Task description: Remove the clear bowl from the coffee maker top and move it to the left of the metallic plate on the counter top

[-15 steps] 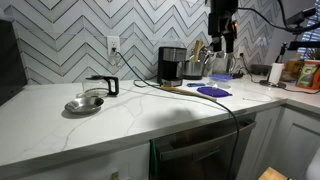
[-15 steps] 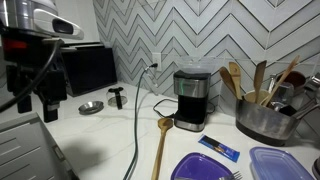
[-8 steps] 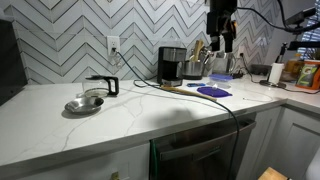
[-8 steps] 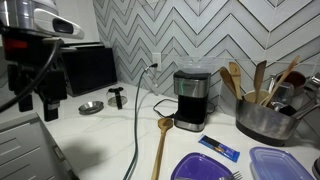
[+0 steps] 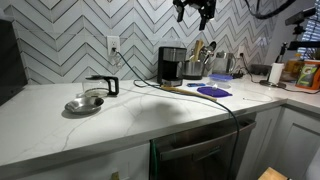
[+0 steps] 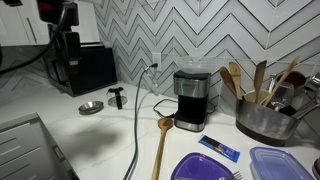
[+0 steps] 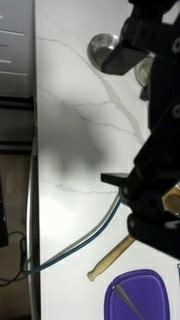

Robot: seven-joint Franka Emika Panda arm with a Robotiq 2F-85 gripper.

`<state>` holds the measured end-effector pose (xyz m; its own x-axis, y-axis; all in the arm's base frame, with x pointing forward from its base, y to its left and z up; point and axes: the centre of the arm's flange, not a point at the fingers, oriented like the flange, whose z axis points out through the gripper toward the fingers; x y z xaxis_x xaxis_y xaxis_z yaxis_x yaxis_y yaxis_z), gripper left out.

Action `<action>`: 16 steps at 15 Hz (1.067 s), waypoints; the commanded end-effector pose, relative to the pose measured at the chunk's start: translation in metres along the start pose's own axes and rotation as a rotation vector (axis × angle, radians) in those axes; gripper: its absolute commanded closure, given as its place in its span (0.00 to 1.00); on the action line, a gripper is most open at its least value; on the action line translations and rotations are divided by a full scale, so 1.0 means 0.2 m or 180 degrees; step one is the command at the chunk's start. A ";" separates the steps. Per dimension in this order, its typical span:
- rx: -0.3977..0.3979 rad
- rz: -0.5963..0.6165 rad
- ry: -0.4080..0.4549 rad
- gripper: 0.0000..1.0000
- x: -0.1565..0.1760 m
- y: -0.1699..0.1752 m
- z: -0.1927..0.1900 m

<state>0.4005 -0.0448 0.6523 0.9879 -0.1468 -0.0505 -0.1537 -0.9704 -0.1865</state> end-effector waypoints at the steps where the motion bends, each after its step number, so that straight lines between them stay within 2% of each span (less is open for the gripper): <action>1: 0.0186 0.0577 0.0180 0.00 0.29 0.02 -0.19; 5: 0.0291 0.1157 0.0542 0.00 0.52 0.16 -0.26; 10: 0.0336 0.1869 0.1119 0.00 0.79 0.32 -0.28; 16: 0.0357 0.2722 0.1759 0.00 1.02 0.48 -0.28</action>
<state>0.5667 -0.1634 0.6817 0.5430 -0.8118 0.2148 -0.7208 -0.5818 -0.3768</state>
